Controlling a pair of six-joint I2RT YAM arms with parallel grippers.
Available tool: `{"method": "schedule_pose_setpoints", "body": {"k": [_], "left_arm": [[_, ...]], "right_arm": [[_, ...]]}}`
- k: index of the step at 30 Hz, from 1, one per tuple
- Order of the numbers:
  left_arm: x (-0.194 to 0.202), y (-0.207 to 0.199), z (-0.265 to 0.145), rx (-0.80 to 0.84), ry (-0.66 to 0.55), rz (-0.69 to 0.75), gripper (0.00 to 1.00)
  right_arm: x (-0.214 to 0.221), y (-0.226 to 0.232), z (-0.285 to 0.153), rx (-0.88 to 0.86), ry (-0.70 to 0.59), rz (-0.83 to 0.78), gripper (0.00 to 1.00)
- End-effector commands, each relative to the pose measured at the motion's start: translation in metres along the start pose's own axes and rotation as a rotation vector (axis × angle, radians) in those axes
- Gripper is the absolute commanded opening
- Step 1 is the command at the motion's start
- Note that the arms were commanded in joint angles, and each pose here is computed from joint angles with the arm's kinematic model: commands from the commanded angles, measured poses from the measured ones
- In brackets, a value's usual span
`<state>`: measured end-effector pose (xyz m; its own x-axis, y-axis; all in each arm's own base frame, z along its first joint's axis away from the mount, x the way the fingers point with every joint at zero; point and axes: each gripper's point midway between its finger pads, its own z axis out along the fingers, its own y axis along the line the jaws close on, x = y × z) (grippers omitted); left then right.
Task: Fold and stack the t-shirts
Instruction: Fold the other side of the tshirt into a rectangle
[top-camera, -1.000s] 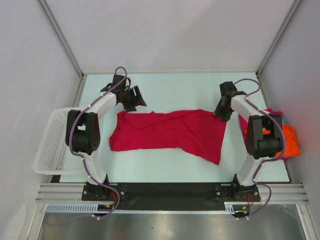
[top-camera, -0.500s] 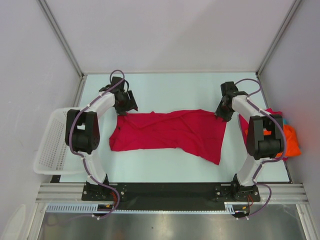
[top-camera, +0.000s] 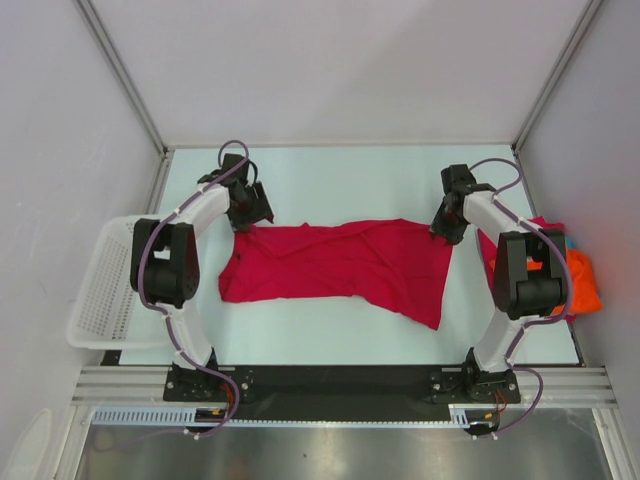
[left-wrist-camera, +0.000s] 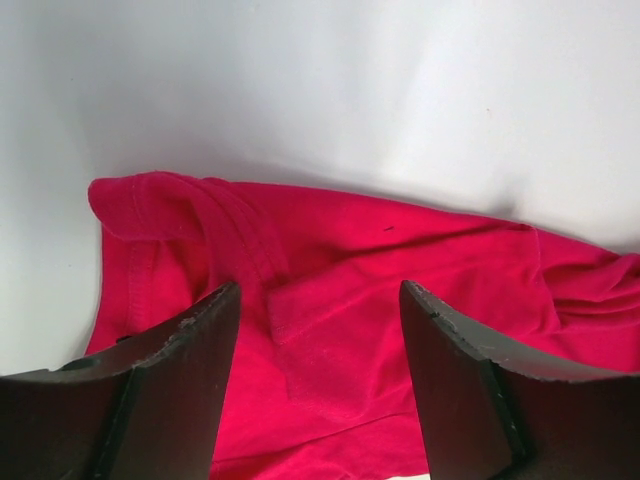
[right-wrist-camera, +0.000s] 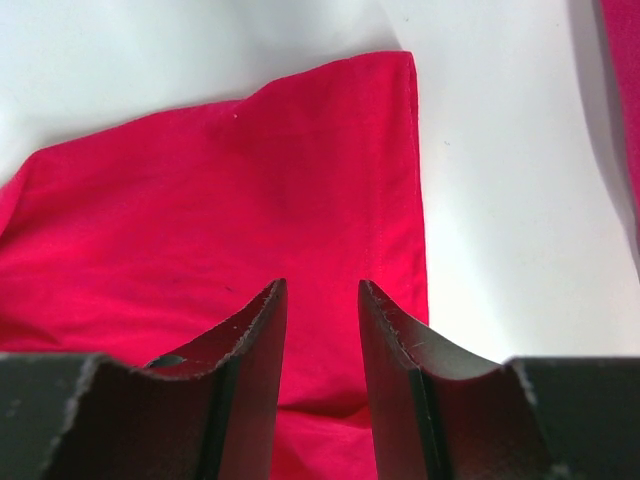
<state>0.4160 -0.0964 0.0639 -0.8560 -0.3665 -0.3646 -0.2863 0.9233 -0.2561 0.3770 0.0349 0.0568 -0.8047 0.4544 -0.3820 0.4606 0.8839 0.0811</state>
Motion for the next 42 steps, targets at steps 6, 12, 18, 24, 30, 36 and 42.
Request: {"method": "schedule_pose_setpoints", "body": {"k": [6, 12, 18, 24, 30, 36, 42], "left_arm": [[0.0, -0.019, 0.007, 0.105, 0.018, -0.034, 0.44], [0.006, -0.025, 0.007, 0.136, 0.032, -0.037, 0.16], [0.003, -0.024, -0.002, 0.132, 0.016, -0.028, 0.07], [0.001, -0.022, -0.012, 0.119, -0.001, -0.014, 0.05], [-0.007, -0.019, -0.032, 0.091, -0.041, 0.0, 0.07], [-0.022, -0.013, -0.064, 0.072, -0.127, -0.009, 0.07], [-0.026, -0.01, -0.08, 0.072, -0.156, 0.014, 0.09]], "right_arm": [[-0.005, 0.001, -0.006, -0.006, -0.026, -0.008, 0.4], [-0.005, 0.003, -0.007, -0.013, -0.027, -0.01, 0.39], [-0.003, 0.003, -0.006, -0.012, -0.025, -0.009, 0.38], [-0.003, 0.004, -0.006, -0.018, -0.025, -0.012, 0.38], [-0.001, 0.002, -0.008, -0.019, -0.027, -0.012, 0.38], [0.0, 0.003, -0.008, -0.027, -0.026, -0.01, 0.38], [-0.002, 0.004, -0.012, -0.033, -0.035, -0.009, 0.38]]}}
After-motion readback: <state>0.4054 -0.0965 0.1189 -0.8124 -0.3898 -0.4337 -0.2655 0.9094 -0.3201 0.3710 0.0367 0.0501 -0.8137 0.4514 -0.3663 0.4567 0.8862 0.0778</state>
